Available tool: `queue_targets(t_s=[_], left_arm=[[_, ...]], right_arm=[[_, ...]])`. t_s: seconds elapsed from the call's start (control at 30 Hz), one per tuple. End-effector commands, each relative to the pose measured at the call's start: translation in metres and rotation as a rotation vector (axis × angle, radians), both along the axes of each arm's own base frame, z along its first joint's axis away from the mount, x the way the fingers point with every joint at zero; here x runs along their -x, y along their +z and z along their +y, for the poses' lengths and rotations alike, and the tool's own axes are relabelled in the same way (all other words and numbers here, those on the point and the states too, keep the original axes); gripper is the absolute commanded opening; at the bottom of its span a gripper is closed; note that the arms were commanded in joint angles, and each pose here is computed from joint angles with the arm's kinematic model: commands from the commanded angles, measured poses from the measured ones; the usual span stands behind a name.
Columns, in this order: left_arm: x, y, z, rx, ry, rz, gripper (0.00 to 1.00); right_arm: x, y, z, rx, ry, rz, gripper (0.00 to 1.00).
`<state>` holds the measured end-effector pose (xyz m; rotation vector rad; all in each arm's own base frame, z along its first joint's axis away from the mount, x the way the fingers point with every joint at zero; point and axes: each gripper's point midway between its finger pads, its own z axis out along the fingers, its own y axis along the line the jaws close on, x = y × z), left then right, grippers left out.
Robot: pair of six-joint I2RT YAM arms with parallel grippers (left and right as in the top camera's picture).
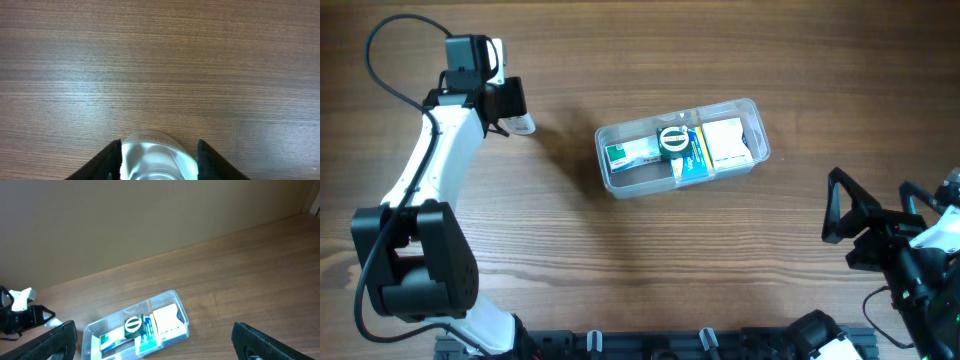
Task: Pack container
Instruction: 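Reach the left gripper to the clear sanitizer bottle and grasp it, then carry the sanitizer bottle with the left gripper into the container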
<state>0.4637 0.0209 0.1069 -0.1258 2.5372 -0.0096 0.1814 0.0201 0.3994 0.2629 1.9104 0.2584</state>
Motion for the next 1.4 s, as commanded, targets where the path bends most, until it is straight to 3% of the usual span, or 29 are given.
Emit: queue_targets(t_s=[0.0, 0.2, 0.37, 0.5, 0.67, 1.07, 1.37], left_arm=[[-0.001, -0.002, 0.001, -0.044, -0.047, 0.004, 0.43], [0.0, 0.01, -0.004, -0.045, -0.056, -0.021, 0.2], [0.009, 0.043, -0.015, -0.085, -0.067, -0.07, 0.2], [0.022, 0.07, -0.036, -0.099, -0.108, -0.102, 0.13], [0.056, 0.101, -0.06, -0.086, -0.09, -0.11, 0.09], [0.152, 0.211, -0.123, 0.189, -0.099, -0.339, 0.06], [0.168, 0.193, -0.179, 0.242, -0.216, -0.256, 0.04]], right_arm=[[-0.001, 0.002, -0.003, 0.017, -0.015, -0.006, 1.0], [-0.001, 0.002, -0.003, 0.017, -0.015, -0.006, 1.0], [-0.001, 0.002, -0.003, 0.018, -0.015, -0.006, 1.0], [-0.001, 0.002, -0.003, 0.017, -0.015, -0.006, 1.0], [-0.001, 0.002, -0.003, 0.018, -0.015, -0.006, 1.0], [-0.001, 0.002, -0.003, 0.018, -0.015, -0.006, 1.0], [-0.001, 0.002, -0.003, 0.018, -0.015, -0.006, 1.0]])
